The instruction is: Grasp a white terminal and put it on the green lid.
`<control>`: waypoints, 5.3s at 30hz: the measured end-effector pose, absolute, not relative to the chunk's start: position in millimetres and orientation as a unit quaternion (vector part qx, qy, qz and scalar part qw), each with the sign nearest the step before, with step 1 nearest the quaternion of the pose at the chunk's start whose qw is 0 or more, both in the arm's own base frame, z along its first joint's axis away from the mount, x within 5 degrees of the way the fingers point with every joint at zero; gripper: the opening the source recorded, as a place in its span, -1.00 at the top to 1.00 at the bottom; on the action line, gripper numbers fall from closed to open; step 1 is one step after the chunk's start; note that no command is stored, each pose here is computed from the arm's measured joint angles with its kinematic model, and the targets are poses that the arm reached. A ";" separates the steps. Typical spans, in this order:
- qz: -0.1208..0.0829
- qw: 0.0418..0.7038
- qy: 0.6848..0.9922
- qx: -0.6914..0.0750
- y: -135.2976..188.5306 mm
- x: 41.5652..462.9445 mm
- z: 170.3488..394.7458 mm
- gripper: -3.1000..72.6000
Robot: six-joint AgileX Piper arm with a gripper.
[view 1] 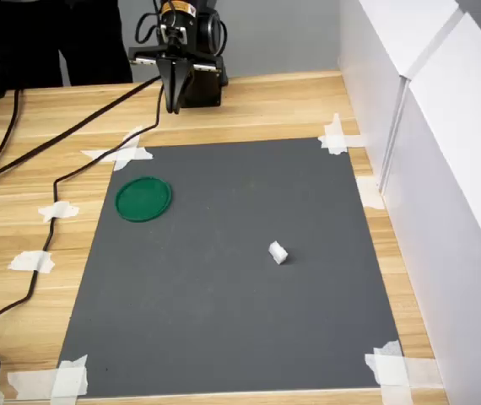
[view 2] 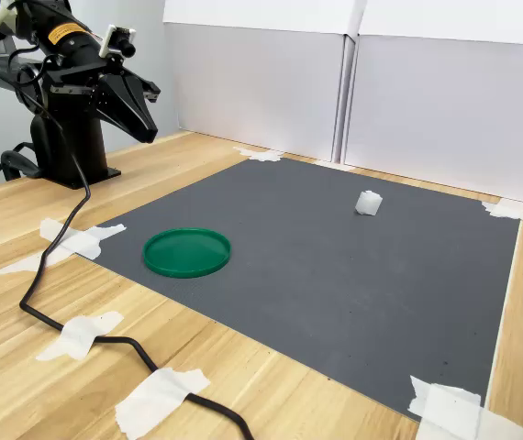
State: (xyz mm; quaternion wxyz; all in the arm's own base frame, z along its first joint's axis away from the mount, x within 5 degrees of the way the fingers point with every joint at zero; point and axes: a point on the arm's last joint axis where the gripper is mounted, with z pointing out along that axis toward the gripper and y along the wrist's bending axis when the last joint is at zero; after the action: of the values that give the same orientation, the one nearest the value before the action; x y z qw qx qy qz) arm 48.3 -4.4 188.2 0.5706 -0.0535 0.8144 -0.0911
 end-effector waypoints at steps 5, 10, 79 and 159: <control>-0.087 0.577 0.811 -0.049 -4.2 48.7 189.4 0.90; -0.027 0.604 0.796 0.026 -3.2 50.2 193.9 0.90; -0.004 0.205 0.969 -0.138 -4.8 245.5 295.3 0.74; 0.003 0.106 0.981 -0.165 46.9 322.4 243.3 0.68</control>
State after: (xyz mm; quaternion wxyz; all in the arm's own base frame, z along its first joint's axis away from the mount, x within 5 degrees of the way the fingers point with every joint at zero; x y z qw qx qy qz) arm 322.4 46.9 243.3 0.1060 -0.1649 0.9806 0.0027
